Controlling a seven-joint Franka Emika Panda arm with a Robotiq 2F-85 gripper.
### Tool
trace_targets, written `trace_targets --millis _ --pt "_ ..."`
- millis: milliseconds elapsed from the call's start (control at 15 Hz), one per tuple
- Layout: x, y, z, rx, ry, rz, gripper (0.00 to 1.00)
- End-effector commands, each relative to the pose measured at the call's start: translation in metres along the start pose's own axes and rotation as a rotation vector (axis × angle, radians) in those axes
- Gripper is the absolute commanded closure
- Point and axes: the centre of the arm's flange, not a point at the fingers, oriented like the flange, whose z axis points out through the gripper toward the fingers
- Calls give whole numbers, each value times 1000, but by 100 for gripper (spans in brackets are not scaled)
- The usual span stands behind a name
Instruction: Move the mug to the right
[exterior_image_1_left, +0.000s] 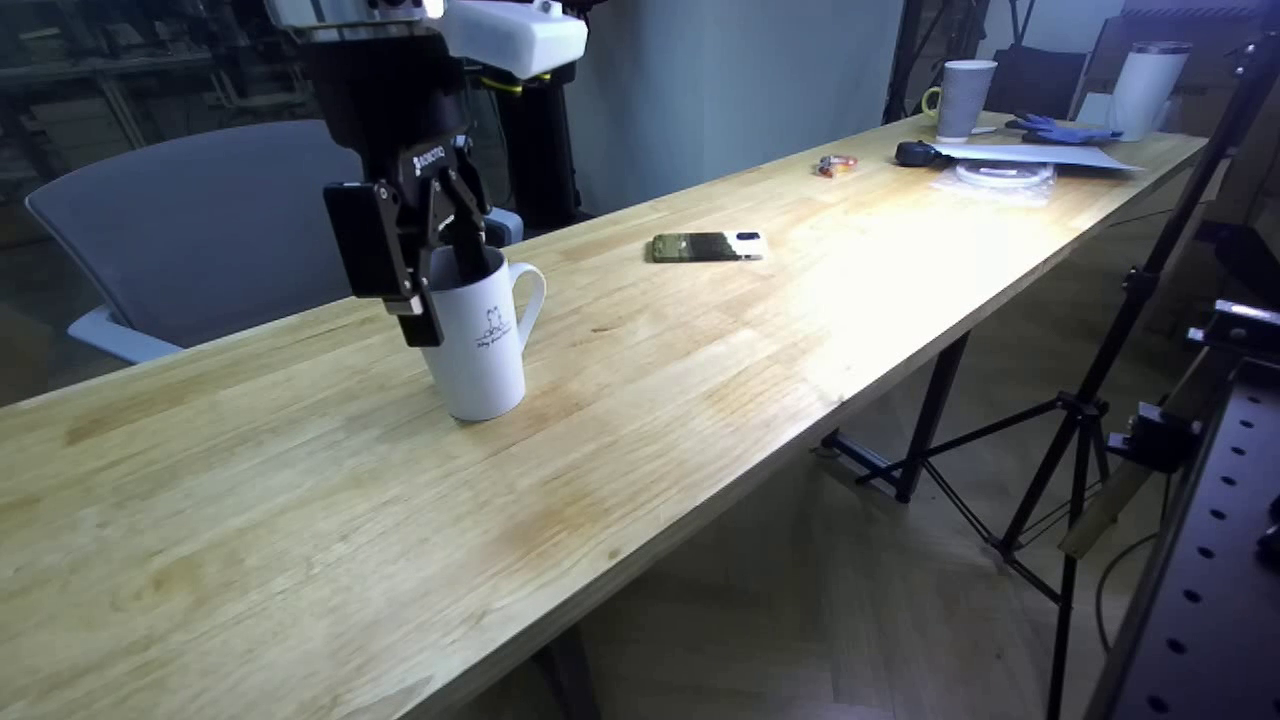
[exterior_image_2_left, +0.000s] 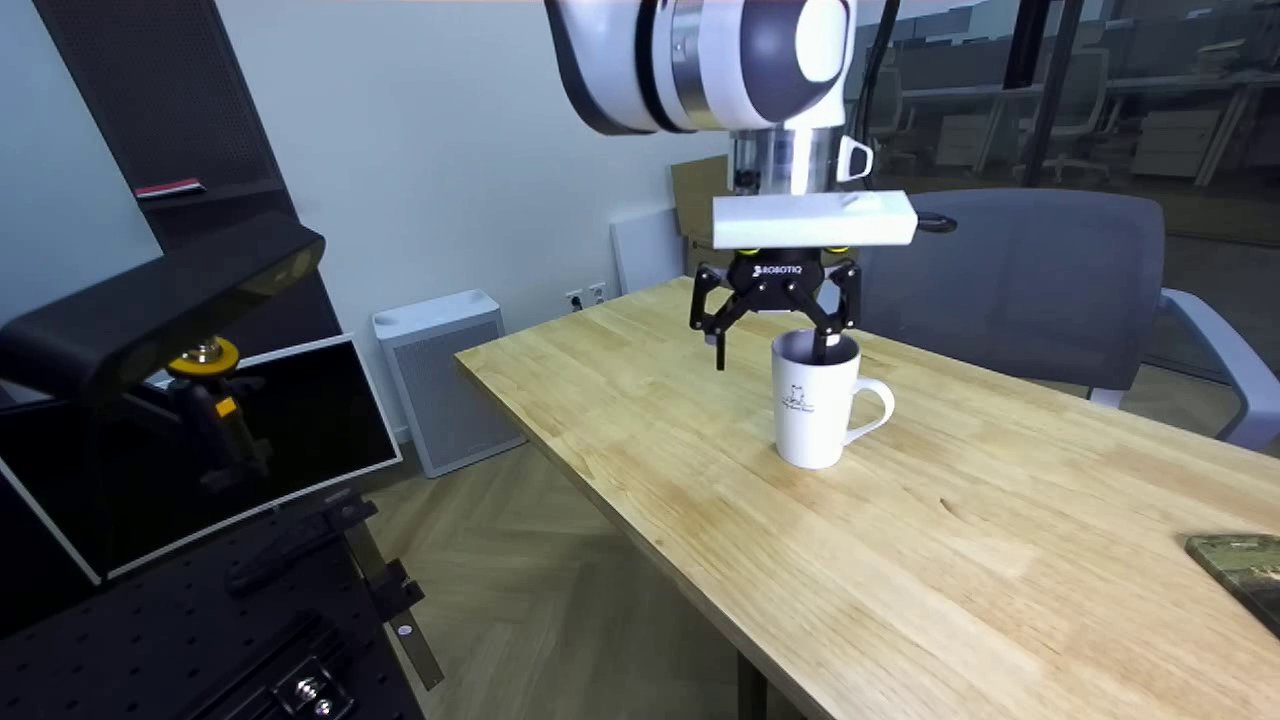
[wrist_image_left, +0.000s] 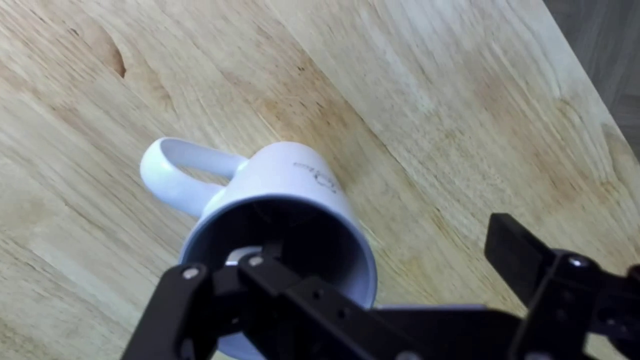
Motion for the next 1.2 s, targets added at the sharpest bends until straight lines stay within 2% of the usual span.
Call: trace_targets --millis 0,467,800,1133 --pt "-1 6 5 -20 -5 23 0" --pt "2 18 11 -51 -9 56 0" --pt "5 21 26 -99 -27 85 0" --pt "9 20 43 -115 -59 110 0"
